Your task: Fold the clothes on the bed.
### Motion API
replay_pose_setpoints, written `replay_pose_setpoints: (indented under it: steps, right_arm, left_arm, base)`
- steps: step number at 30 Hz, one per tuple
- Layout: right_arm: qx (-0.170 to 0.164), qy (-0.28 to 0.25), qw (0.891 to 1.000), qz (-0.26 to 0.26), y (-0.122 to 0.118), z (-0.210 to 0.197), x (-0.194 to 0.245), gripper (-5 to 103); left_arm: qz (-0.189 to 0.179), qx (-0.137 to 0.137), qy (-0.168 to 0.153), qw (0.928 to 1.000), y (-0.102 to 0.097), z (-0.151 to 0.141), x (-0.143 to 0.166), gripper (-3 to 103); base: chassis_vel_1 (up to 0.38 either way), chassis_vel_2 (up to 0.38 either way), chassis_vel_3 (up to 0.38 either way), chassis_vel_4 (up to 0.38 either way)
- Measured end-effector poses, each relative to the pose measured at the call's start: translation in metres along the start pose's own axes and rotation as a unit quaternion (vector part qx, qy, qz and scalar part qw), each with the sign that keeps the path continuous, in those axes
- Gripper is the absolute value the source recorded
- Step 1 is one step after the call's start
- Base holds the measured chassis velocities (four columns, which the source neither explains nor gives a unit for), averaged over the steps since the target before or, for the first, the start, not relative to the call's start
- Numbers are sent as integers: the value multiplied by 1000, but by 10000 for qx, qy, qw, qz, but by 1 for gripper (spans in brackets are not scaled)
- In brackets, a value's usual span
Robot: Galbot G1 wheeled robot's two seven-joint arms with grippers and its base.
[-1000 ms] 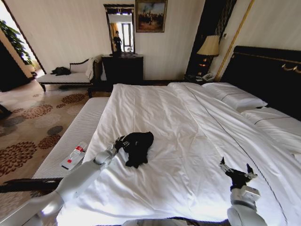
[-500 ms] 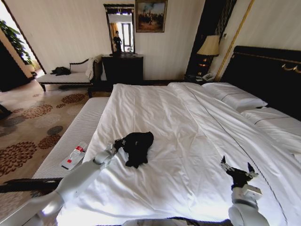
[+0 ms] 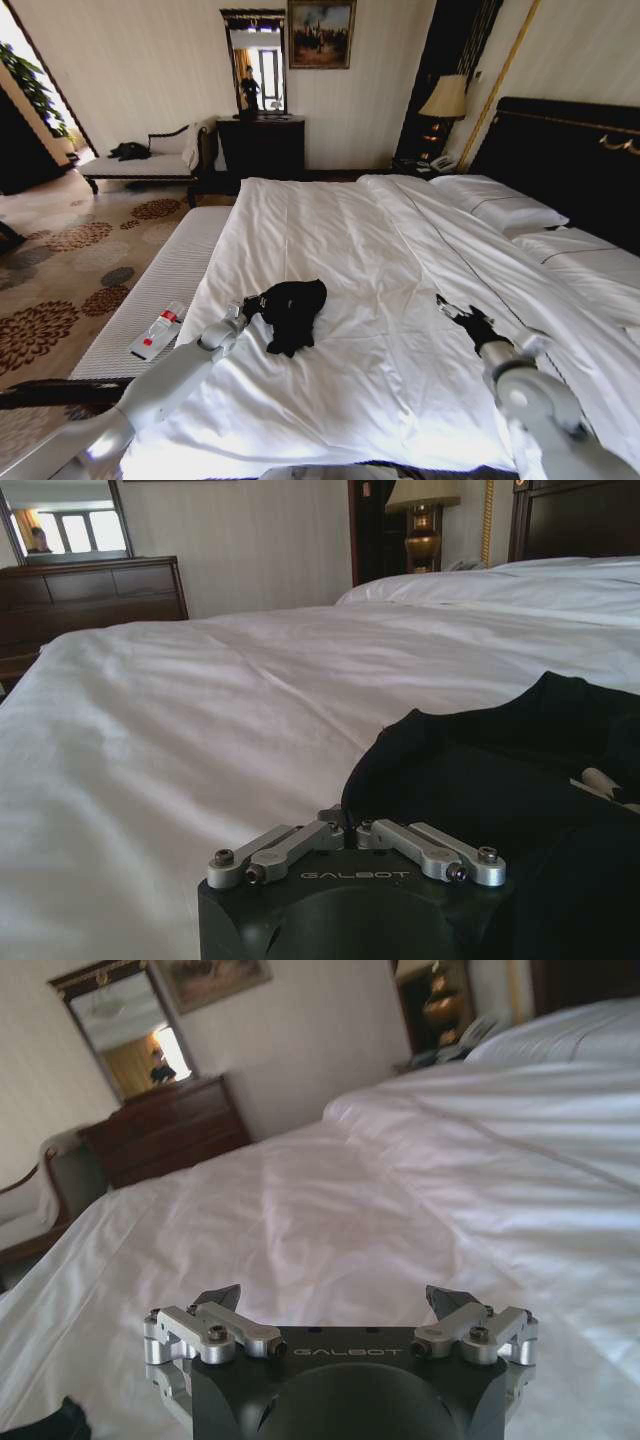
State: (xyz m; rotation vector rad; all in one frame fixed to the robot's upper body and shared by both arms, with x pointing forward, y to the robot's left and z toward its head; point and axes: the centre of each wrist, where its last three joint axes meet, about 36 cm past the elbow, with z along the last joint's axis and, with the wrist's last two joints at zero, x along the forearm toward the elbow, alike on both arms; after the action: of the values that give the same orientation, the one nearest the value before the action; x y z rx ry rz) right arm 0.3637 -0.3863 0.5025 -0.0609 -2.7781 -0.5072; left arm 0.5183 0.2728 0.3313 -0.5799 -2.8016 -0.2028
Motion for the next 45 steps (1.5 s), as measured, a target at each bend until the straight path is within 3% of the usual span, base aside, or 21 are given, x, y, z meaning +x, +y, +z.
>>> replay_pose_setpoints:
  steps: [6,15,19,30,42,45]
  right_arm:
    - [-4,717,9965,-420,8,13,-51,100]
    - [-146,1269,9874,-931,59,55,-102,100]
    - [-3,1539,9812,-1165,84,68,-132,100]
    - [-84,1839,9704,-1564,126,79,-163,100]
    - [-172,2002,9646,-1710,150,100,-175,102]
    - [-201,2042,9630,-1749,161,105,-181,96]
  left_arm:
    - [-60,69,17,10000,-1,3,3,1]
    - [-63,78,39,9999,-5,3,1,1]
    - [-67,84,74,9999,-6,3,-1,1]
    - [-79,62,100,9999,-4,6,0,1]
    - [-73,-20,101,9999,-6,2,4,1]
    - [-70,-47,125,9999,-6,5,4,1]
  base:
    - [0,0,0,0]
    - [0,0,0,0]
    - [0,0,0,0]
    - [0,0,0,0]
    - [0,0,0,0]
    - [0,0,0,0]
